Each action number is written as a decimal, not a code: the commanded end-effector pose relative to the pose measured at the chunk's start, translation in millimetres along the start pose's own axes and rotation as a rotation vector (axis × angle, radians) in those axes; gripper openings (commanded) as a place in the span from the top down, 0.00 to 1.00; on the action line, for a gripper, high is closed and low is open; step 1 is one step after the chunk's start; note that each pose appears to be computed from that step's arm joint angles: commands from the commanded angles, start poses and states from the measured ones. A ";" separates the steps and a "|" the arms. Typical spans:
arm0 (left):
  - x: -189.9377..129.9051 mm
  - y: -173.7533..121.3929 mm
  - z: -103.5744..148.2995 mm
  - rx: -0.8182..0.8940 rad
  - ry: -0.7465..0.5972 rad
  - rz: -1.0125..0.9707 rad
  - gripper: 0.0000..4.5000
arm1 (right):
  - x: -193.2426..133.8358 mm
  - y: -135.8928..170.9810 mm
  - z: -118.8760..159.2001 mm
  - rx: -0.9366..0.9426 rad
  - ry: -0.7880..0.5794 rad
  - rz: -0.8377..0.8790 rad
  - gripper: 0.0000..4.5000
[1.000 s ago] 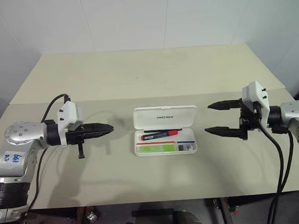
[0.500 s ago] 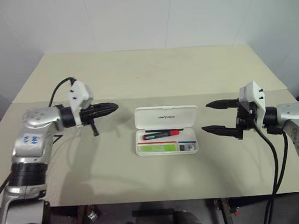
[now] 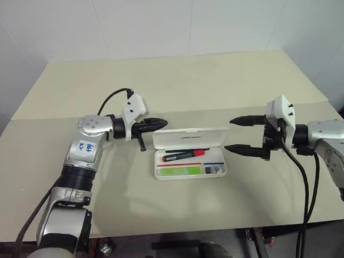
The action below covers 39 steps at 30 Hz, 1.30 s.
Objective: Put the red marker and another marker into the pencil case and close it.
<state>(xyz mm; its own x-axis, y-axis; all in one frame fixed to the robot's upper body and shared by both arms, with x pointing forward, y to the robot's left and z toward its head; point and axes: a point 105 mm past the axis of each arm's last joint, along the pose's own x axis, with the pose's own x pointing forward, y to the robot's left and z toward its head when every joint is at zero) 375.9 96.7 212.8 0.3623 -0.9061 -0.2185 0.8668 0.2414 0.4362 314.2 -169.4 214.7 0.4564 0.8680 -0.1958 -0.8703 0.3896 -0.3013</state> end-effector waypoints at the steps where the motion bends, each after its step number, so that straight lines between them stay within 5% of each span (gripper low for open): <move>1: -9.2 -11.5 14.1 0.096 -0.020 -0.094 0.99 | -3.5 1.3 14.1 -0.049 -0.034 -0.005 0.00; 19: 10.3 -73.0 -19.9 0.139 0.189 -0.365 0.99 | -4.4 9.4 9.8 -0.021 -0.041 -0.029 0.00; 29: 15.1 -71.6 -42.5 0.091 0.326 -0.304 0.99 | -2.7 16.5 7.4 0.003 -0.057 -0.046 0.00; 33: 15.4 -75.6 -39.0 0.052 0.305 -0.308 0.99 | -2.3 17.5 6.6 0.010 -0.062 -0.051 0.00; 39: -4.3 -49.9 3.6 0.010 0.055 -0.186 0.99 | -0.8 18.1 3.4 0.017 -0.059 -0.034 0.00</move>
<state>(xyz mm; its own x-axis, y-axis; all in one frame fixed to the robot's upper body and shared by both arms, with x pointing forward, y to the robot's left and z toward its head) 332.5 80.1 163.3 0.1906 -0.8756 -0.4438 0.9462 0.0435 0.3206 300.1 -161.9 199.9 0.4798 0.8611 -0.1680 -0.8648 0.4319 -0.2563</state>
